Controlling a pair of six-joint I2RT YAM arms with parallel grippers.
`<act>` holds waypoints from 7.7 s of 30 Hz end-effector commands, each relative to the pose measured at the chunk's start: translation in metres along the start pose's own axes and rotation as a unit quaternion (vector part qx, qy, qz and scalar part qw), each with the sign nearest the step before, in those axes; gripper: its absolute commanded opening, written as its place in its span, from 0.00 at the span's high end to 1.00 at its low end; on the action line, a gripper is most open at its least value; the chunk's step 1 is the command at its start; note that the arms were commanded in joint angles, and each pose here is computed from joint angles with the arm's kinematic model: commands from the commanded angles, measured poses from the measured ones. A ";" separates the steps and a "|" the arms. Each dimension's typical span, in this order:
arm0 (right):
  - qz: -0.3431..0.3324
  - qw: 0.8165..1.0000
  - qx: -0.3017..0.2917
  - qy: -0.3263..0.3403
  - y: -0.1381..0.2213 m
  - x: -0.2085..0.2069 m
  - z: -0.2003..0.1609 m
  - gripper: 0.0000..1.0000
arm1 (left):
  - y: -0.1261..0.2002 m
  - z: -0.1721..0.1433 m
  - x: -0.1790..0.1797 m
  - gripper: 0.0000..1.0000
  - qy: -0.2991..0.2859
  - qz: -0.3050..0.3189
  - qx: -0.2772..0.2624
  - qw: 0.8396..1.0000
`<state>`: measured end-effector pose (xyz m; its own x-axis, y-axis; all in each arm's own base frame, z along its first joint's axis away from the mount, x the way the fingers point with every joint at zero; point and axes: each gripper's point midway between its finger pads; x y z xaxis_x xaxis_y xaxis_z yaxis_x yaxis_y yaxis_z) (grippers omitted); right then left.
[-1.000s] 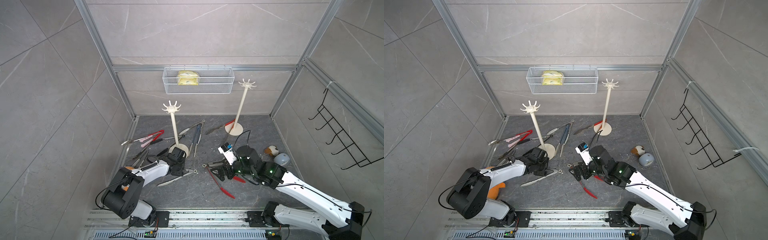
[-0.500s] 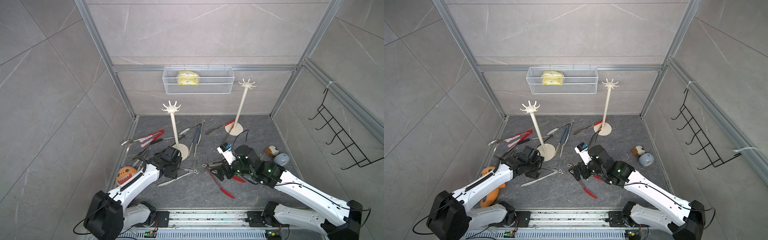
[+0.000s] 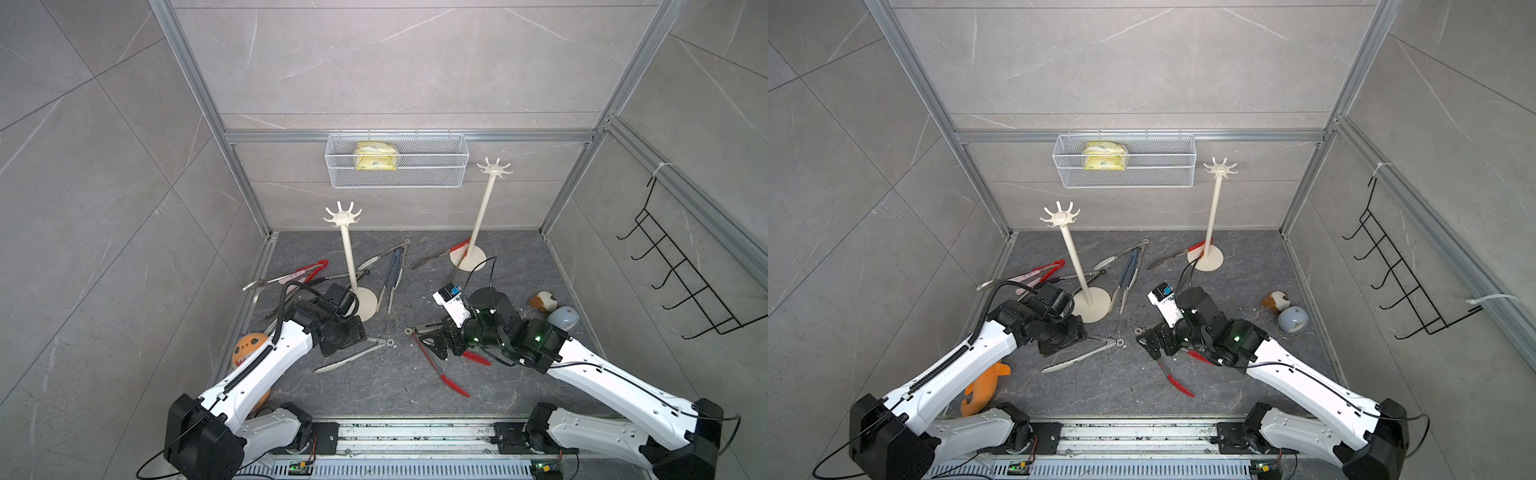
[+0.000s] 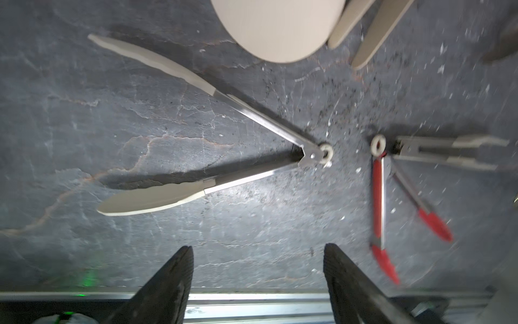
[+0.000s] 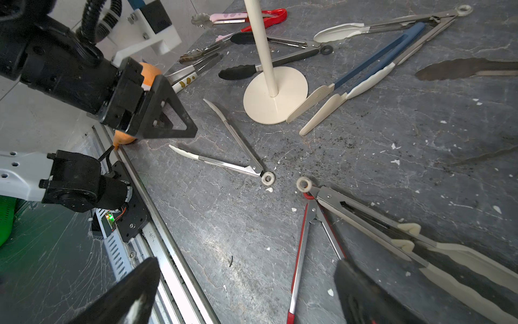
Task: Hang food tongs on kitchen utensil racks
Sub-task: Adjust the food tongs at the center of the board, then pick up the food tongs from the center of the board, then hang the food tongs on the rack.
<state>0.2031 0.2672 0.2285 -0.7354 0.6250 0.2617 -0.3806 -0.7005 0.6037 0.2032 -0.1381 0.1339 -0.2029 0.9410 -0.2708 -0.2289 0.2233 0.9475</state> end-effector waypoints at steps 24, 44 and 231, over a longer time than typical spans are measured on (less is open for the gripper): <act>0.021 1.000 -0.021 0.011 0.007 0.003 0.018 0.00 | 0.003 -0.008 0.002 0.29 -0.514 -0.002 0.046 0.856; 0.042 0.999 -0.003 0.000 0.000 0.008 0.013 0.00 | -0.071 -0.009 0.031 0.38 -0.557 0.002 0.065 0.828; 0.047 0.998 -0.015 -0.023 -0.008 0.007 0.030 0.01 | 0.182 0.115 -0.040 0.98 -0.209 -0.080 -0.432 0.874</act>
<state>0.2199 0.2891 0.2440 -0.7400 0.5779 0.3441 -0.3281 -0.7568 0.5653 0.2783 -0.1018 0.3252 0.1994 0.9746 -0.1017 -0.8854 0.2236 0.4075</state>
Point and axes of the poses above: each gripper's point midway between its finger pads, its own y axis back along the fingers, its own x axis along the line the jaws close on, z = x × y, and after that the axes turned 3 degrees about y, right-handed
